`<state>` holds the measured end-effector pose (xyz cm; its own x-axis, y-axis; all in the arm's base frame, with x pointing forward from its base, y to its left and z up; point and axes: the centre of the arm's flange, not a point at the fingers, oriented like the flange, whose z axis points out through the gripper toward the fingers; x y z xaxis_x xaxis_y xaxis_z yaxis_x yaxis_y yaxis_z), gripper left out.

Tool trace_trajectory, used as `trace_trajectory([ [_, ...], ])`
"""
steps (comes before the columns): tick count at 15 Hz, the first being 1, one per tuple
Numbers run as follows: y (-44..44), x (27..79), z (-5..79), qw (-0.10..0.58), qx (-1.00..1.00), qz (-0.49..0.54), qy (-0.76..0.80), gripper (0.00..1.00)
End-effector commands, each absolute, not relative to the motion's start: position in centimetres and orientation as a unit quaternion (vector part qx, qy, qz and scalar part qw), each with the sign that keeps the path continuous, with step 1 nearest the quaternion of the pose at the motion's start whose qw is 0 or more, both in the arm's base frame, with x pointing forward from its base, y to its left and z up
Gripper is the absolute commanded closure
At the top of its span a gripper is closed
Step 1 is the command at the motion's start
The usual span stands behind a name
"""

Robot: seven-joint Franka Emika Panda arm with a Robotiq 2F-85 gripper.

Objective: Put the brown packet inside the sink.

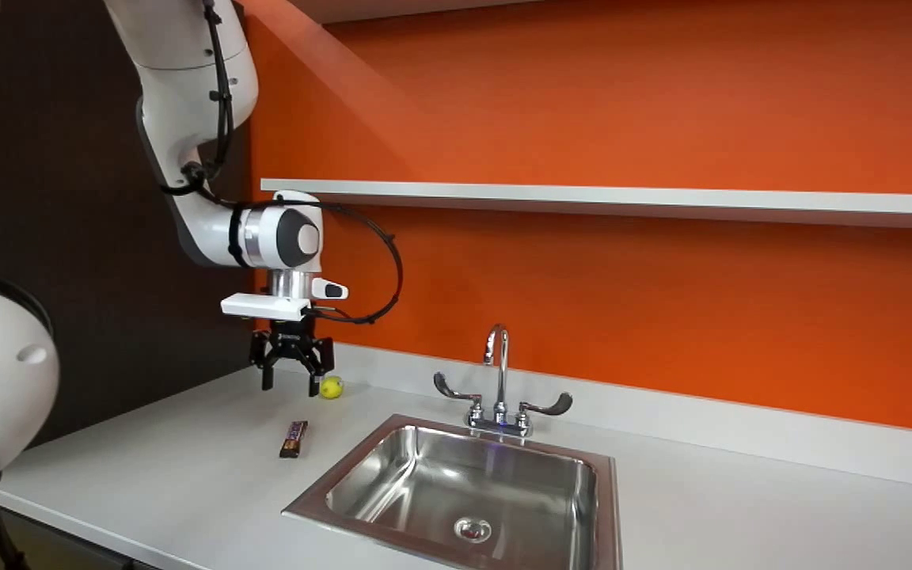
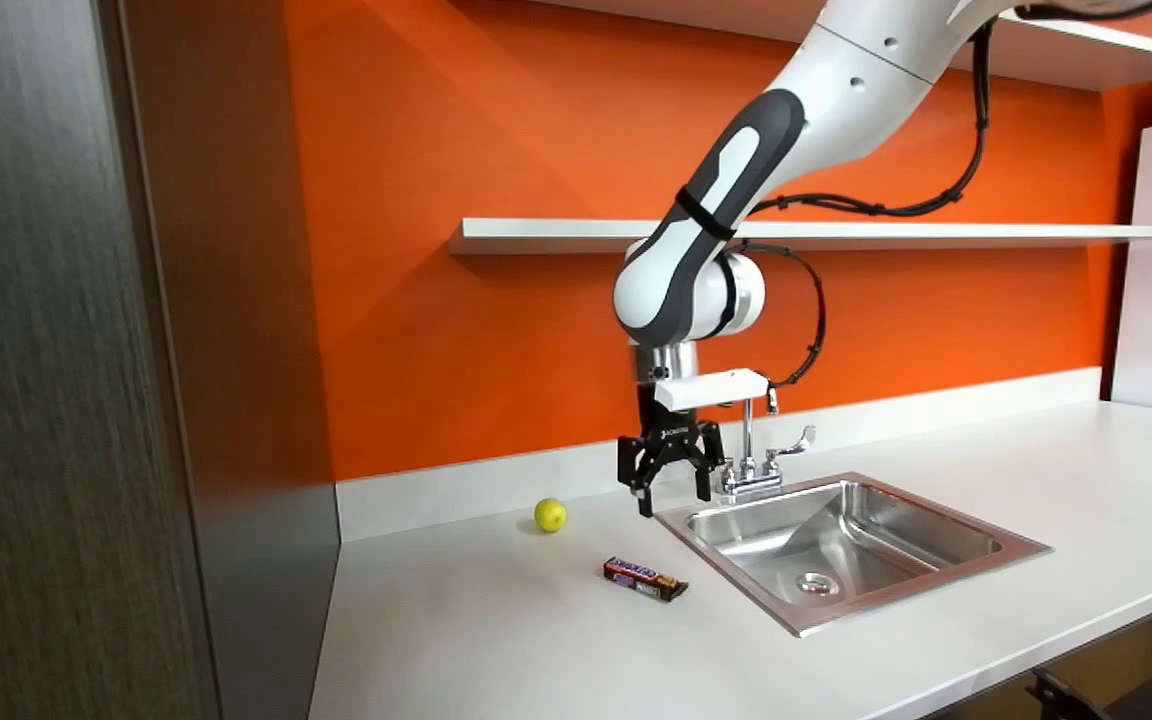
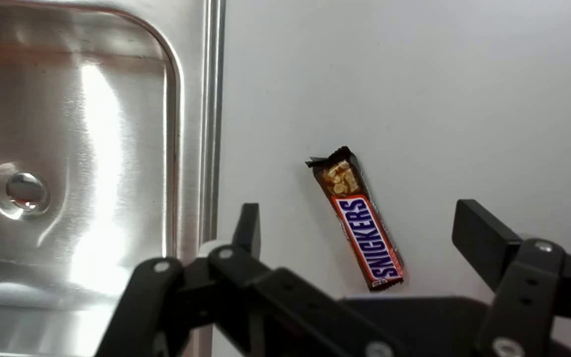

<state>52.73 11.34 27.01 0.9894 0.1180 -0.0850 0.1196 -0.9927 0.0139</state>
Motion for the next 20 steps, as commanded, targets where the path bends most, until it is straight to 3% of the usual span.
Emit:
trace_trajectory([
  [1,12.1,54.8,25.0,0.015,0.997,-0.049,0.055,0.00],
  [20,14.2,53.2,21.2,0.007,0.992,-0.083,0.092,0.00],
])
